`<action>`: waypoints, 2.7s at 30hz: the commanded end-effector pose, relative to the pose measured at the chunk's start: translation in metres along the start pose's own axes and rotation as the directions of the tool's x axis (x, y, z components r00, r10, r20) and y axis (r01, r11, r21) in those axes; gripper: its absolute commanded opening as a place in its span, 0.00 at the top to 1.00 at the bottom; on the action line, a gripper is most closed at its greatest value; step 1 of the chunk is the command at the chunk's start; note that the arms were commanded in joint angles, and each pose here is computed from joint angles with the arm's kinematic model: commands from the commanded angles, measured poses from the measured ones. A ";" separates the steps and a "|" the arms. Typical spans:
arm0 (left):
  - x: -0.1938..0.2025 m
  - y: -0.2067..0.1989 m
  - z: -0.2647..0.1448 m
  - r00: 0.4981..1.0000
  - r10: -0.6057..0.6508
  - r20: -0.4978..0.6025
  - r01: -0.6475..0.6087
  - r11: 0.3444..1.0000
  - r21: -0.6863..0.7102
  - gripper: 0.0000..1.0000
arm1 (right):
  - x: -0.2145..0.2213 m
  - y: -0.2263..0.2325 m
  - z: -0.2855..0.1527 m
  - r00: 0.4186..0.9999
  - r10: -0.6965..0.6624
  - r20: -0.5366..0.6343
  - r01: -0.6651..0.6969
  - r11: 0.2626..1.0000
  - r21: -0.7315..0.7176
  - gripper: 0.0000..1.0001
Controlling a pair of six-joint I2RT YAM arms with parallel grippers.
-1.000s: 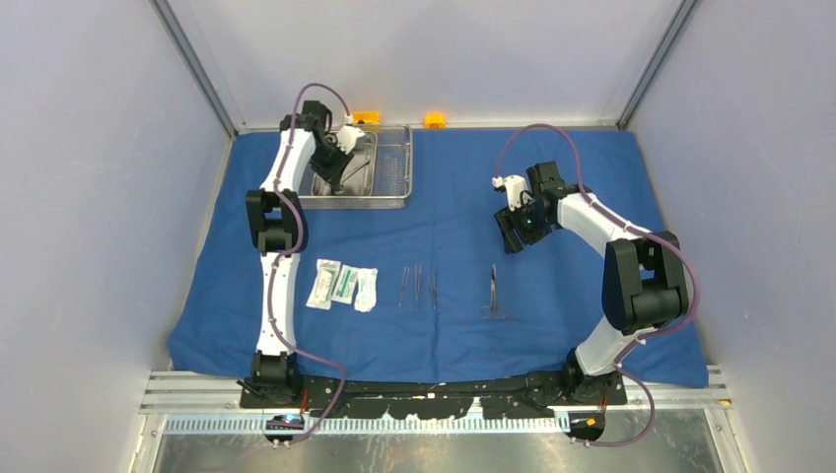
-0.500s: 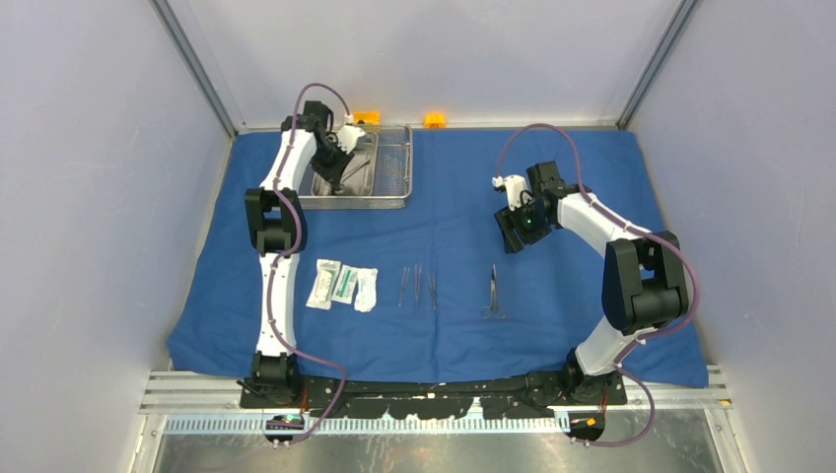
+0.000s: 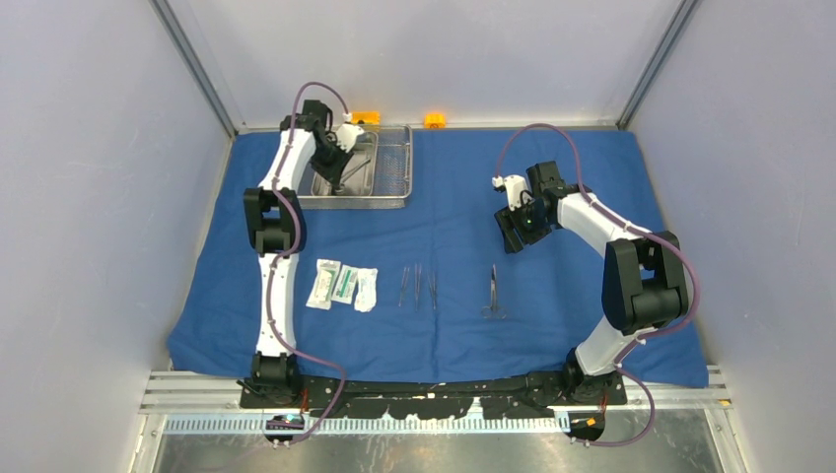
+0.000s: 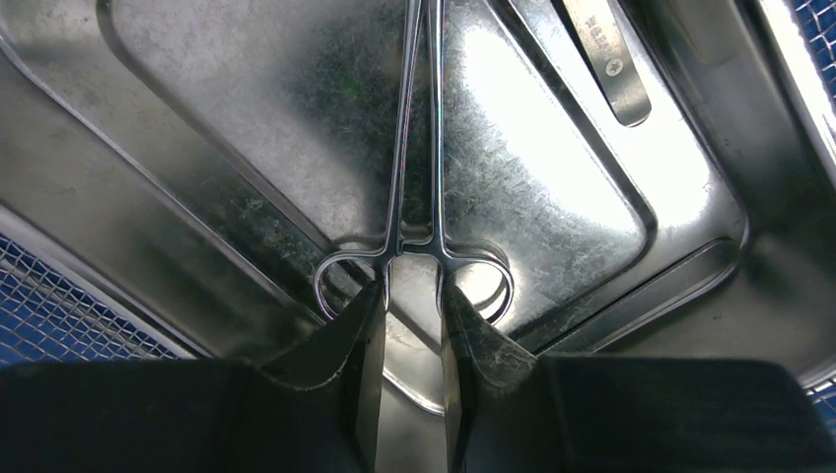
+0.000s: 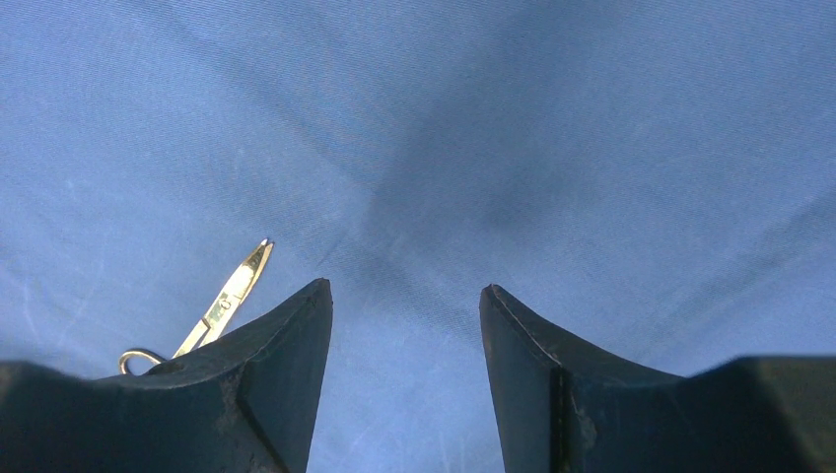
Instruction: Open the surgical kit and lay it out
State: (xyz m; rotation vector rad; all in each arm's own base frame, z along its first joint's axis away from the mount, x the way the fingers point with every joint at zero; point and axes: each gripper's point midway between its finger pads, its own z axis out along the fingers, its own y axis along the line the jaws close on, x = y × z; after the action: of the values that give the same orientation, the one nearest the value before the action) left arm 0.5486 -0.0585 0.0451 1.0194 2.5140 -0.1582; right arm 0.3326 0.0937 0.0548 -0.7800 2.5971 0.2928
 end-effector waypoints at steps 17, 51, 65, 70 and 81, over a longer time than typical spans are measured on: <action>-0.042 0.006 -0.070 0.988 0.015 0.152 -0.005 0.998 -0.067 1.00 | -0.018 0.000 -0.004 0.999 -0.020 0.041 0.020 1.000 -0.009 0.39; -0.116 0.005 0.039 0.943 0.071 0.325 -0.033 0.992 -0.122 0.39 | -0.012 -0.004 0.002 1.000 -0.019 0.008 0.019 1.000 -0.001 0.39; -0.067 -0.040 0.071 0.973 -0.164 0.164 0.148 0.984 0.103 0.62 | -0.014 -0.001 0.001 1.000 -0.010 0.011 0.010 1.000 -0.015 0.40; -0.056 -0.040 0.079 0.972 -0.198 0.127 0.187 0.978 0.095 0.70 | -0.016 0.000 0.000 1.000 -0.004 0.017 0.004 1.000 -0.022 0.40; -0.064 -0.022 0.064 0.973 -0.175 0.151 0.177 0.984 -0.002 1.00 | -0.019 0.003 -0.002 1.000 0.002 0.028 -0.001 0.999 -0.036 0.40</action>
State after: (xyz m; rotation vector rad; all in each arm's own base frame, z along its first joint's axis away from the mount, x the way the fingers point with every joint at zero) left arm 0.6177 -0.1501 0.0436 0.7688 2.3111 -0.3109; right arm 0.3339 0.0972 0.0522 -0.7838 2.6177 0.3237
